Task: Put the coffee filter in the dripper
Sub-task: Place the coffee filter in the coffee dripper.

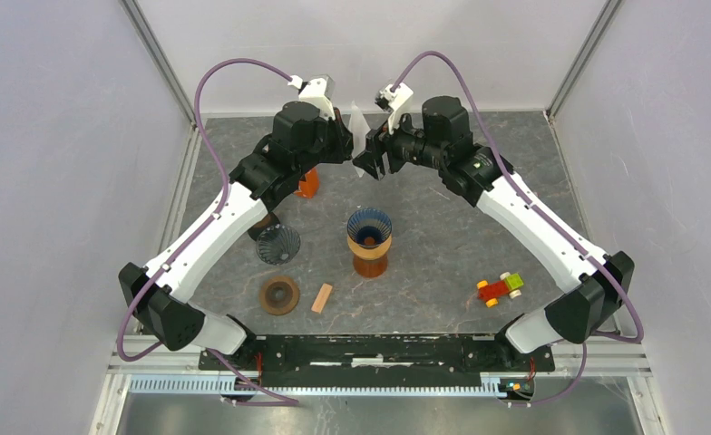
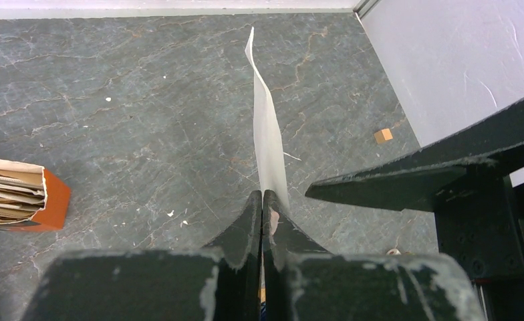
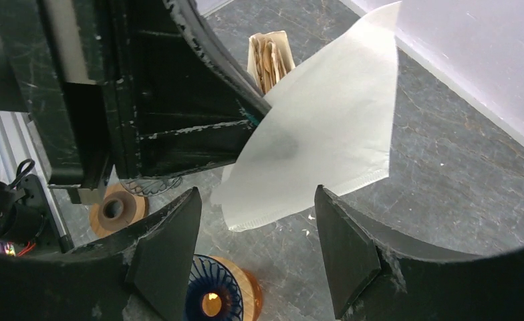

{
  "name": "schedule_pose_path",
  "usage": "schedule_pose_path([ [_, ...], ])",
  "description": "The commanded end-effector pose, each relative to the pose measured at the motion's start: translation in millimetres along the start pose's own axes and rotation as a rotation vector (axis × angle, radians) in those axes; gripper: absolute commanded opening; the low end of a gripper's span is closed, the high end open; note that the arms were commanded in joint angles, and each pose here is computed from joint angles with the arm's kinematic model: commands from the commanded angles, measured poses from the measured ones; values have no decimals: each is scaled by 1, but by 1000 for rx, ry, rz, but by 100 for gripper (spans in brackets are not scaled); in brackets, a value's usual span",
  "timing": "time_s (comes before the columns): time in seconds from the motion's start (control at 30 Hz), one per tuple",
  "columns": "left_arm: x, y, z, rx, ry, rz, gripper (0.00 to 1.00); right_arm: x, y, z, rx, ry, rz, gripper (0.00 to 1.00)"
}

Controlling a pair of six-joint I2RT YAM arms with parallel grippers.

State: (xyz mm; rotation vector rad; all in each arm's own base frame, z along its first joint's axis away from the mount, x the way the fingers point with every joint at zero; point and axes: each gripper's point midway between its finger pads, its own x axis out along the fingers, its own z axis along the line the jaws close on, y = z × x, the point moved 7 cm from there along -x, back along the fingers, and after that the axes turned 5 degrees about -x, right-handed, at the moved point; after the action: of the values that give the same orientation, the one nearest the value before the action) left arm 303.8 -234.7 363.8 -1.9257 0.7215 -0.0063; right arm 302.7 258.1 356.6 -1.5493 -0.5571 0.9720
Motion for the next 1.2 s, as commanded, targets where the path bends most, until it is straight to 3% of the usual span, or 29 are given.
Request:
schedule_pose_path([
  [0.0,-4,-13,-10,-36,28,-53,2,-5,-17,1,-54,13,-51,70],
  [0.37,-1,-10,-9,-50,22,-46,2,1,-21,10,-65,-3,-50,70],
  [1.17,-3,-8,-10,-41,42,-40,2,4,-25,-1,-68,88,-36,60],
])
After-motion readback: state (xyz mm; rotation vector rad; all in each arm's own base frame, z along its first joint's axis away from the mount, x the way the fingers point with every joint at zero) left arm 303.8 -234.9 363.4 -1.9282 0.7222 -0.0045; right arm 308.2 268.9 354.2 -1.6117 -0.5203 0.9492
